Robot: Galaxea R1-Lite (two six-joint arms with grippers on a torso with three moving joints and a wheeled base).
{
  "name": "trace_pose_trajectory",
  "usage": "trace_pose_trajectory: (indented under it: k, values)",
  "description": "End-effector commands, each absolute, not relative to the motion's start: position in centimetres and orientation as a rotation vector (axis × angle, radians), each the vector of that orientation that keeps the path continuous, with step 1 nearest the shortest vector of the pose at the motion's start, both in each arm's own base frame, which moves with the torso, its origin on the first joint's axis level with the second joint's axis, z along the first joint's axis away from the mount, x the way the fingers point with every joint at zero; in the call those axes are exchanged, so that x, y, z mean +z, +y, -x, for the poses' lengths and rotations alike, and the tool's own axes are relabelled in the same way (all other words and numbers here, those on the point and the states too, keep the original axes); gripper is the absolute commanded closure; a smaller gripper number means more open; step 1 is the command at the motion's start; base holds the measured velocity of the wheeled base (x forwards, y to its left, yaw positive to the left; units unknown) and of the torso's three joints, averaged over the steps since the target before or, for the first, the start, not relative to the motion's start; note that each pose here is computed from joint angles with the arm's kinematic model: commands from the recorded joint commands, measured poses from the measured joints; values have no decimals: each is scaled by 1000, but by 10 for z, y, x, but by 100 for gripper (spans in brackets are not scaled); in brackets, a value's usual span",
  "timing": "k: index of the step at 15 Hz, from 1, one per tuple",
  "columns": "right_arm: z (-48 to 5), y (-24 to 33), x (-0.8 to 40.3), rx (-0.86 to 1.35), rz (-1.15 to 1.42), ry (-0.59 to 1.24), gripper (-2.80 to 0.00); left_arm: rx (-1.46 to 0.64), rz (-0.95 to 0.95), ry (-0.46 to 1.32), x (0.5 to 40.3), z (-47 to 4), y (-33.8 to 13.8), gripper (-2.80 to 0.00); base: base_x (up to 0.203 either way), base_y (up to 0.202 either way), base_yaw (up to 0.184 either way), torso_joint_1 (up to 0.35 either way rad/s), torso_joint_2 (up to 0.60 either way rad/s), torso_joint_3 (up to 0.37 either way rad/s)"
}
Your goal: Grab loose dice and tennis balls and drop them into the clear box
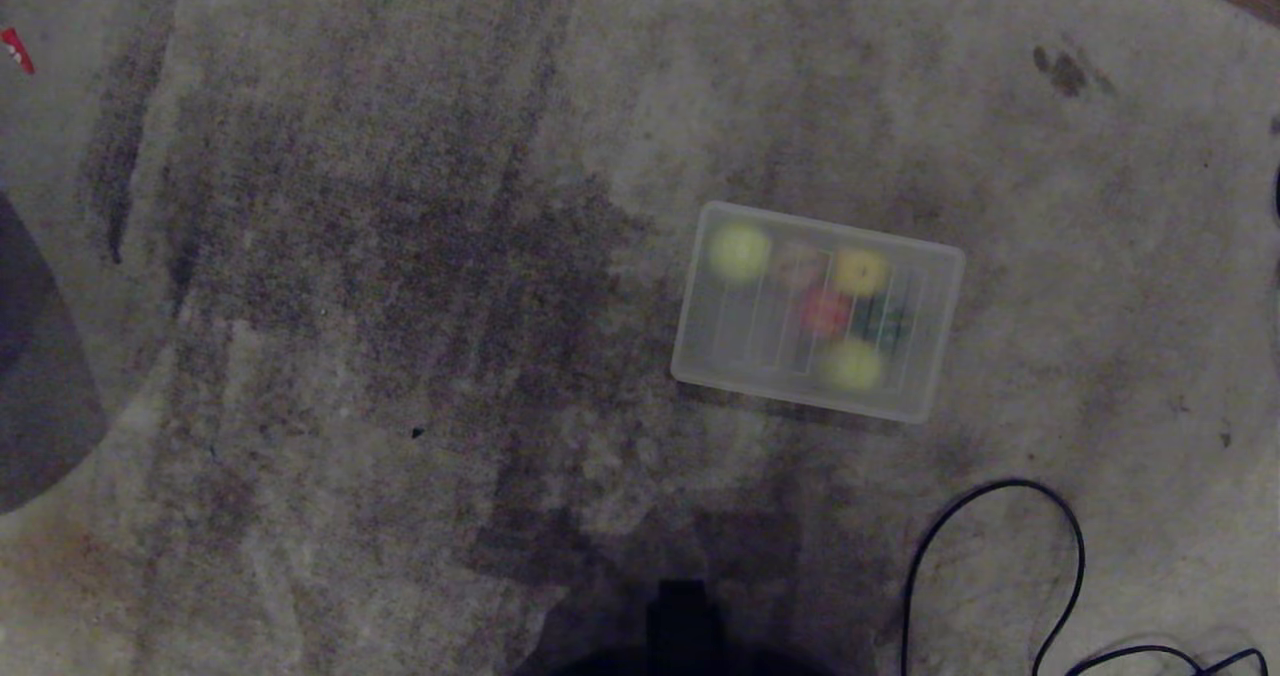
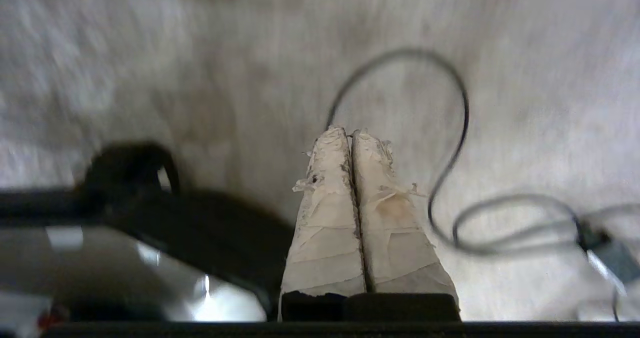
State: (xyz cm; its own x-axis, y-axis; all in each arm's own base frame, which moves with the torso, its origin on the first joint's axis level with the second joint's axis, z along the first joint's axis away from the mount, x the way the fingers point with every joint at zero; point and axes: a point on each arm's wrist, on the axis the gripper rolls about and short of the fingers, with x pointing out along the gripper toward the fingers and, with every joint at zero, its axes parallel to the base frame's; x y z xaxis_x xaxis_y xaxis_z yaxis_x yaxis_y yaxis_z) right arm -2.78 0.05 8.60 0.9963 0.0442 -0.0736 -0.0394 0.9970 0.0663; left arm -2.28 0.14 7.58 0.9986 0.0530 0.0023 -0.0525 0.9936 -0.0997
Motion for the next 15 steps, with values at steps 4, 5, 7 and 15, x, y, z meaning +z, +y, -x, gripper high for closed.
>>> trace_pose_trajectory:
  k: [4,5,7,15]
  values:
    - [29,0,82,26,-86,56,0,54,101,-3,75,23,1,0,0,0,0,0,0,0]
    - [29,0,82,27,-81,56,0,54,101,-3,75,23,1,0,0,0,0,0,0,0]
    - [27,0,77,12,-60,74,0,53,96,-1,75,23,1,0,0,0,0,0,0,0]
    - [27,0,76,25,6,80,0,56,106,-3,75,23,1,0,0,0,0,0,0,0]
